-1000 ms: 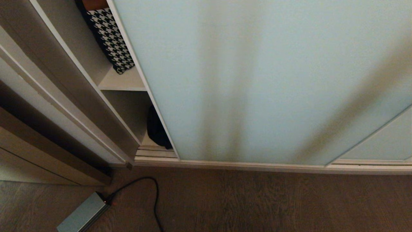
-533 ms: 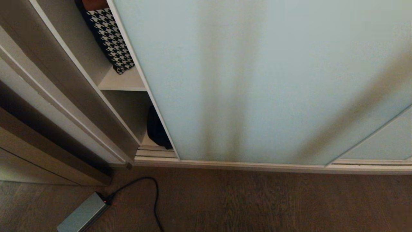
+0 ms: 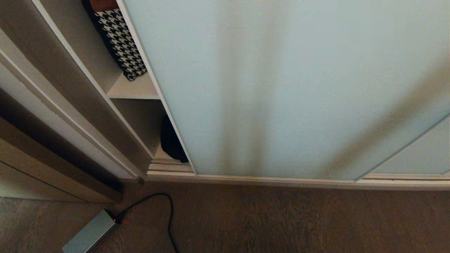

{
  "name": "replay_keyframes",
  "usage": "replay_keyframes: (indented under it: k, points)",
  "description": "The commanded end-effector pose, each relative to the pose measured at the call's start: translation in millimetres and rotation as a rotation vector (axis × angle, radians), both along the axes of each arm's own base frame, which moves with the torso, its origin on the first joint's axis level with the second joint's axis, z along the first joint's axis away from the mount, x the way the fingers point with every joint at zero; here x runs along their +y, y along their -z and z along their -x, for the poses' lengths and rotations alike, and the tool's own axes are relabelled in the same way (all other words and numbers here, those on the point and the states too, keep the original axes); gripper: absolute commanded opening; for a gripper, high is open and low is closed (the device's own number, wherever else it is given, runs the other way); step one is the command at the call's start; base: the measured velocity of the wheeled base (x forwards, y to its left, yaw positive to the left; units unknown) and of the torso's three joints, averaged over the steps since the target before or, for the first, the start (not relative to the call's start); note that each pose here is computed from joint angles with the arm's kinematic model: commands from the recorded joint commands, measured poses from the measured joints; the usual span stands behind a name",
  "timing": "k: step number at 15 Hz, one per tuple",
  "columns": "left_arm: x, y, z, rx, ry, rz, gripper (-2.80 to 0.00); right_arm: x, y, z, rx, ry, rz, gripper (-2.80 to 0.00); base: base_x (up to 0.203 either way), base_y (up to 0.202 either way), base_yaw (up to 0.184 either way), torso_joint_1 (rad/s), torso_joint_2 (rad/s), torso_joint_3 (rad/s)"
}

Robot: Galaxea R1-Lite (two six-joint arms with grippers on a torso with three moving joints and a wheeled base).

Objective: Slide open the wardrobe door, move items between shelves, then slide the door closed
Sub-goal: Close the door

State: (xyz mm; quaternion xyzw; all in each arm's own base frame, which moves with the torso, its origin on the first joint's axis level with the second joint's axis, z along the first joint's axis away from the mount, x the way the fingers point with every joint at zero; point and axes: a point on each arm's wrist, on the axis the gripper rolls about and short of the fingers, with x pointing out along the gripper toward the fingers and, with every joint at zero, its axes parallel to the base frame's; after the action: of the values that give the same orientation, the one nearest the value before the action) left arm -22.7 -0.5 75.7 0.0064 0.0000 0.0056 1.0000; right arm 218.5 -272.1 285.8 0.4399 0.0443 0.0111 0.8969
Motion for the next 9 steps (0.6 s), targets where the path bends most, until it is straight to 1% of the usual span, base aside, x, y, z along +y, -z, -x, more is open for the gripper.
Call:
replay_keyframes:
  k: [1,3,5,9]
  points:
    - [0.0,0.0,0.0,0.000,-0.001,0.000,-2.80,8.2,8.2,-10.6,0.014,-0.044,-0.019,-2.80,0.000,0.000,0.000,0.000,0.00,0.000]
    - [0.0,-0.1,-0.1,0.000,-0.001,-0.001,-2.80,12.3,13.2,-19.2,0.023,-0.068,-0.027,-2.80,0.000,0.000,0.000,0.000,0.00,0.000]
    - [0.0,0.0,0.0,0.000,0.000,0.000,-2.80,16.8,10.9,-22.0,0.019,-0.083,-0.025,-2.80,0.000,0.000,0.000,0.000,0.00,0.000]
    - [0.0,0.0,0.0,0.000,-0.001,0.001,-2.80,16.5,8.5,-30.5,-0.012,-0.093,0.011,-2.80,0.000,0.000,0.000,0.000,0.00,0.000]
